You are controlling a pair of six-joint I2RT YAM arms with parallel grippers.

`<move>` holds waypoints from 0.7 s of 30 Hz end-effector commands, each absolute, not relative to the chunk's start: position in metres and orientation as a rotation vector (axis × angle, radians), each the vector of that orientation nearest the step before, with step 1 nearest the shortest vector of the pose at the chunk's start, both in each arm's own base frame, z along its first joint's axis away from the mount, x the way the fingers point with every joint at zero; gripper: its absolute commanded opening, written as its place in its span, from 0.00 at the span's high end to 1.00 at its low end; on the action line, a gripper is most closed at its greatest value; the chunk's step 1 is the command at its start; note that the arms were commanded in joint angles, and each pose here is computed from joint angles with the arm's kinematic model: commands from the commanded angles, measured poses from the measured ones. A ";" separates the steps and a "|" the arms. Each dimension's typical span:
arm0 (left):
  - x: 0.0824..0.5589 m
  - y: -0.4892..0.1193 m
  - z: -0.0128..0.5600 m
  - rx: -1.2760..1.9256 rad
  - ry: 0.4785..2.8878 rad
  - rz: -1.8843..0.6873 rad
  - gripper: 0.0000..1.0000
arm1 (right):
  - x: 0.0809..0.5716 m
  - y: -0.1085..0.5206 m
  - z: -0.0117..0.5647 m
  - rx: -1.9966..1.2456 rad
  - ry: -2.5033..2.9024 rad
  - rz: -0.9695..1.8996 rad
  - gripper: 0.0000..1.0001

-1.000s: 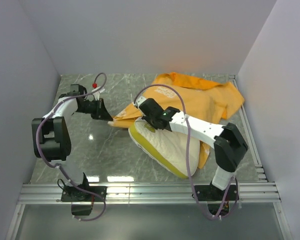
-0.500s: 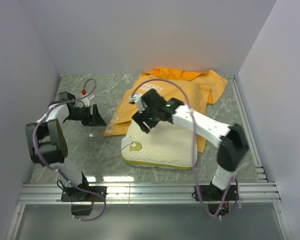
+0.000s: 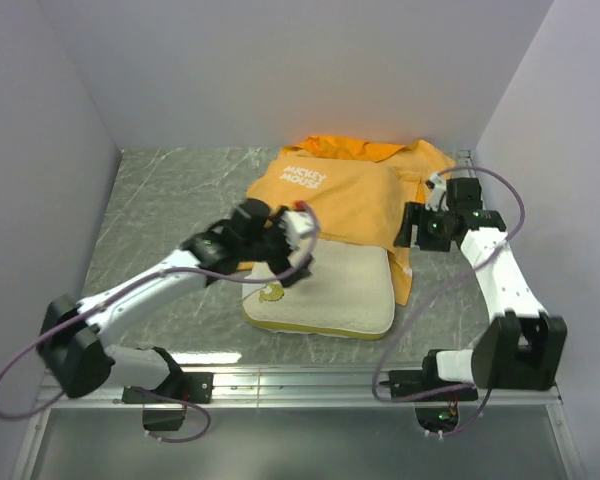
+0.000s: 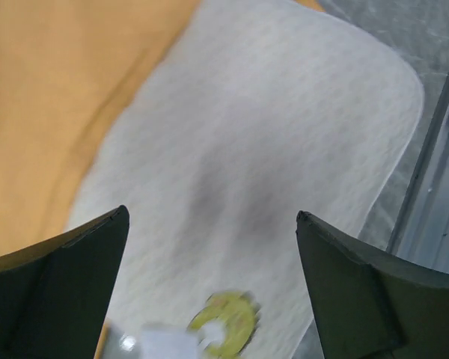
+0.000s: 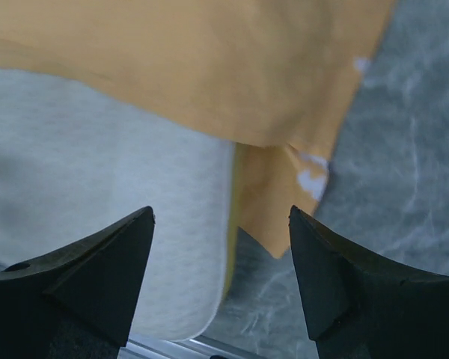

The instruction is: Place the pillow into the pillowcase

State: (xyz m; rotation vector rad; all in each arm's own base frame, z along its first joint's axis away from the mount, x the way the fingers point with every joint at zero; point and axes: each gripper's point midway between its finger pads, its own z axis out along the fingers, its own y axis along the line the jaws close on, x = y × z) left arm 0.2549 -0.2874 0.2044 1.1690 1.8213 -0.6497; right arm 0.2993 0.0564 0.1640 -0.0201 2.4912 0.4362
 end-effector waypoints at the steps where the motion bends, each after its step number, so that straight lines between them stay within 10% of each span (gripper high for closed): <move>1: 0.270 -0.338 0.203 0.994 1.881 -0.534 0.01 | 0.282 0.015 0.114 0.247 2.684 0.396 0.21; 17: 0.297 -0.487 0.081 0.699 2.299 -0.454 0.01 | 0.270 0.028 0.020 0.364 2.928 0.658 0.30; 21: 0.295 -0.467 0.038 0.679 2.423 -0.401 0.17 | 0.270 0.032 0.013 0.361 2.965 0.699 0.60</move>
